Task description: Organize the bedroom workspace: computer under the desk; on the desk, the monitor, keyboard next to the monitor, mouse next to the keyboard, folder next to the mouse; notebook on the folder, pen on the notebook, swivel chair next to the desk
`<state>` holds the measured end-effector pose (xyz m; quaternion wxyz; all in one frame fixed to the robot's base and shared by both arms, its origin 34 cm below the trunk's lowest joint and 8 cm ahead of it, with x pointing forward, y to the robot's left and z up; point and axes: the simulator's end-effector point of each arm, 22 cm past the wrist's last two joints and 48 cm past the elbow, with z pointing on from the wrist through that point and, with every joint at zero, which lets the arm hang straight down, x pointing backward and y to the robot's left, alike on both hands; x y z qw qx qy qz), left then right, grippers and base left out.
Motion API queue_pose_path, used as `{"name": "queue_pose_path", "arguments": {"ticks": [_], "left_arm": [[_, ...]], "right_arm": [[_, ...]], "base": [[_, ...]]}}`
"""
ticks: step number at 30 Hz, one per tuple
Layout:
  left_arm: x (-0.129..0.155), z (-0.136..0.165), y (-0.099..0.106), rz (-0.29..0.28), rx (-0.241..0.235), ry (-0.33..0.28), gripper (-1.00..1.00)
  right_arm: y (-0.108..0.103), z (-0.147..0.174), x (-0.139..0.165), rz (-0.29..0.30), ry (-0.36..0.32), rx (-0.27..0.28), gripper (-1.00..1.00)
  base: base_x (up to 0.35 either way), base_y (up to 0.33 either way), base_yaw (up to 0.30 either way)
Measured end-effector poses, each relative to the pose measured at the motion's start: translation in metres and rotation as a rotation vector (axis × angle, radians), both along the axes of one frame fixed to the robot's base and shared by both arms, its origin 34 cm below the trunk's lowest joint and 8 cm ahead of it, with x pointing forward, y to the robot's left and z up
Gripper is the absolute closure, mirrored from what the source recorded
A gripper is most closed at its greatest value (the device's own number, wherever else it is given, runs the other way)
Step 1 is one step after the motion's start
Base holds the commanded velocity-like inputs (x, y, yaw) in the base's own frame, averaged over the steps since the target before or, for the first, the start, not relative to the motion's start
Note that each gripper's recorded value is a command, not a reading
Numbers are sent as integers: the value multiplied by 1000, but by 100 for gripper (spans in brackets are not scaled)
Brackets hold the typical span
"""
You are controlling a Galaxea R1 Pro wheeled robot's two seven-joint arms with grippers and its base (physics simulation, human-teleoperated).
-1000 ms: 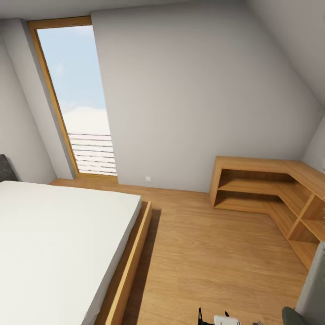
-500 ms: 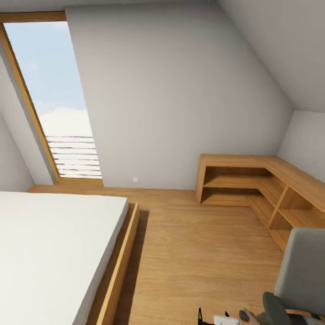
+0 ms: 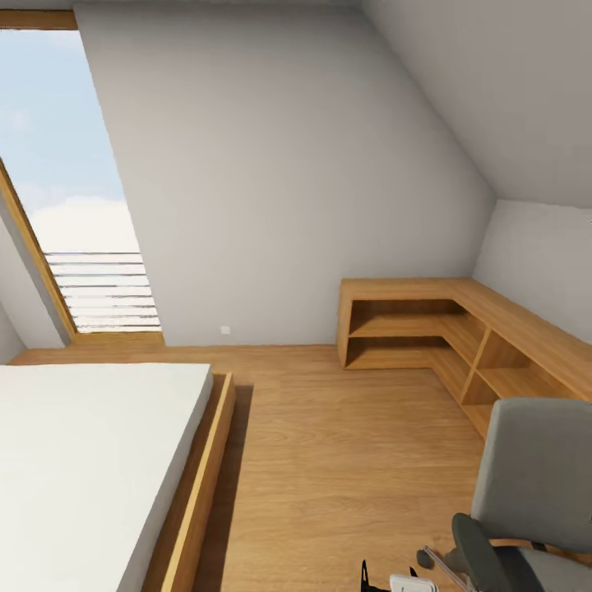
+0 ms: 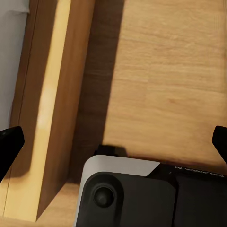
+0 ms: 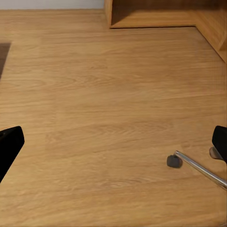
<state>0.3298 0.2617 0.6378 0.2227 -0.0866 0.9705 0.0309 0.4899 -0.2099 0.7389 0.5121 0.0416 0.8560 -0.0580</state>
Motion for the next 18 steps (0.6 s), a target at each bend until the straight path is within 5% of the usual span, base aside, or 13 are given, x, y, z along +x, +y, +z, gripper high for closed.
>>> {"name": "queue_pose_path", "arguments": {"ticks": [18], "left_arm": [[0, 0, 0, 0, 0, 0, -100]], "right_arm": [[0, 0, 0, 0, 0, 0, -100]], "base": [[70, 0, -8]]}}
